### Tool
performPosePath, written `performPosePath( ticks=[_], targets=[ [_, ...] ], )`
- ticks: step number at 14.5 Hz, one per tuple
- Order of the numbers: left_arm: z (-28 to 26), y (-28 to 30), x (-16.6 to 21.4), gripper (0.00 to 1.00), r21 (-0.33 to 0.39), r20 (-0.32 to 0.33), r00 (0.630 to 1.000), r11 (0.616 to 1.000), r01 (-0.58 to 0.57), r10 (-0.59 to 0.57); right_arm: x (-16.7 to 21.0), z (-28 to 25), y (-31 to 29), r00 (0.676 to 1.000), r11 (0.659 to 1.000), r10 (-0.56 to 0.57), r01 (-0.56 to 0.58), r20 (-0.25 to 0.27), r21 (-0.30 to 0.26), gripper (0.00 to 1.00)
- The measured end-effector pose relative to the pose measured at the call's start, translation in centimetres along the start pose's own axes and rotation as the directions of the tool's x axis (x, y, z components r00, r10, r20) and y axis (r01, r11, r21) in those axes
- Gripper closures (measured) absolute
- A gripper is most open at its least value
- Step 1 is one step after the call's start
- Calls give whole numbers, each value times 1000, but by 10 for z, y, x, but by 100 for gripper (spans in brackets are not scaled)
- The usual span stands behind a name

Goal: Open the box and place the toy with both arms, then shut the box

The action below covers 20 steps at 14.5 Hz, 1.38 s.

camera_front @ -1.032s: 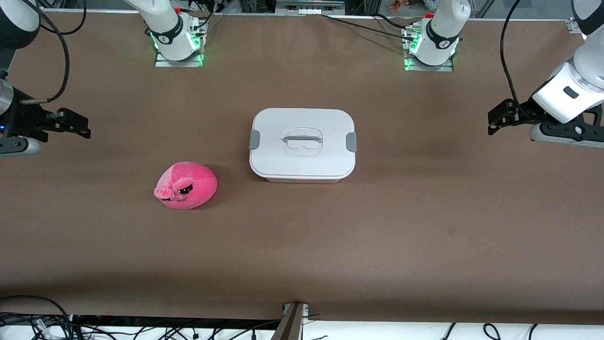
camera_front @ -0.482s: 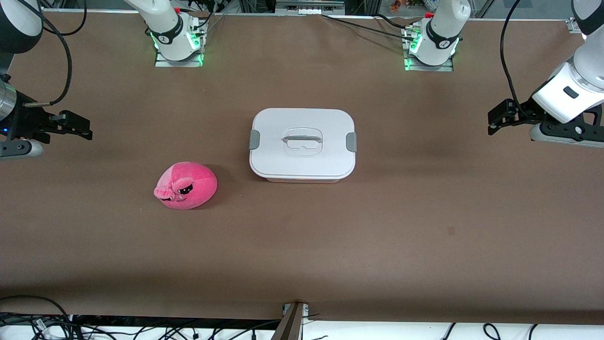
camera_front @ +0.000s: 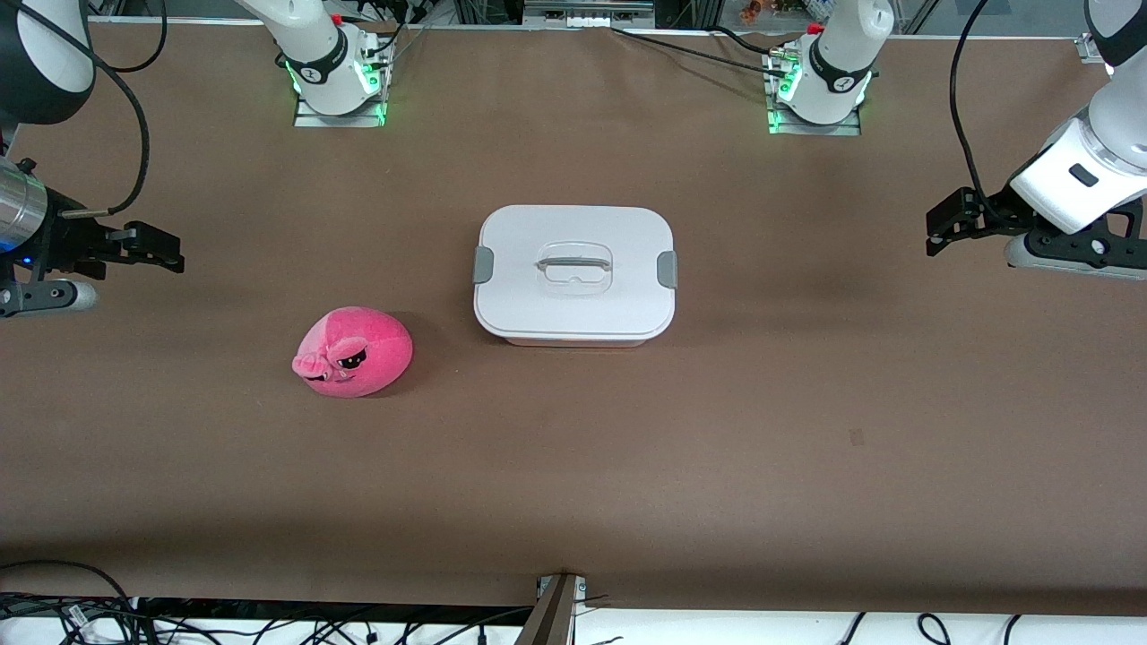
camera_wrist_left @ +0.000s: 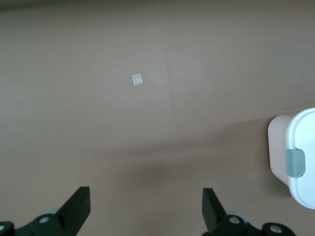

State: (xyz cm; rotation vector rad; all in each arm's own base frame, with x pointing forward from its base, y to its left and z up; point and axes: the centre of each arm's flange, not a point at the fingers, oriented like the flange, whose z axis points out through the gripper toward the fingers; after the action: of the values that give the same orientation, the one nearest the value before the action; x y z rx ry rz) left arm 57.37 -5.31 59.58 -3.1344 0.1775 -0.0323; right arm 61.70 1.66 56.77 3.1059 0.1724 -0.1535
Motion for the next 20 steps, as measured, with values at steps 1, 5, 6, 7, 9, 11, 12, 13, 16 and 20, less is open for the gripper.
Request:
performPosePath(
  ticks=[1, 5, 6, 7, 9, 11, 12, 13, 16, 20],
  targets=[
    [0, 0, 0, 0, 0, 1, 1000, 1000, 0, 0, 0, 1, 0, 1000, 1000, 0, 0, 1, 0, 0],
    [0, 0, 0, 0, 0, 2, 1000, 1000, 0, 0, 1, 2, 0, 1000, 1000, 0, 0, 3, 0, 0],
    [0, 0, 0, 0, 0, 3, 1000, 1000, 0, 0, 1, 2, 0, 1000, 1000, 0, 0, 3, 0, 0],
    [0, 0, 0, 0, 0, 3, 1000, 1000, 0, 0, 1, 2, 0, 1000, 1000, 0, 0, 4, 0, 0],
    [0, 0, 0, 0, 0, 3, 1000, 1000, 0, 0, 2, 3, 0, 1000, 1000, 0, 0, 6, 0, 0],
    [0, 0, 0, 0, 0, 3, 1000, 1000, 0, 0, 2, 4, 0, 1000, 1000, 0, 0, 7, 0, 0],
    [0, 0, 0, 0, 0, 2, 1000, 1000, 0, 0, 2, 4, 0, 1000, 1000, 0, 0, 7, 0, 0],
    [0, 0, 0, 0, 0, 2, 1000, 1000, 0, 0, 2, 4, -1, 1000, 1000, -1, 1, 7, 0, 0],
    [0, 0, 0, 0, 0, 2, 1000, 1000, -1, 1, 2, 4, -1, 1000, 1000, -2, 2, 7, 0, 0],
    [1, 0, -1, 0, 0, 7, 1000, 1000, 0, 0, 2, 5, -2, 1000, 1000, -3, 3, 8, 0, 0]
  ],
)
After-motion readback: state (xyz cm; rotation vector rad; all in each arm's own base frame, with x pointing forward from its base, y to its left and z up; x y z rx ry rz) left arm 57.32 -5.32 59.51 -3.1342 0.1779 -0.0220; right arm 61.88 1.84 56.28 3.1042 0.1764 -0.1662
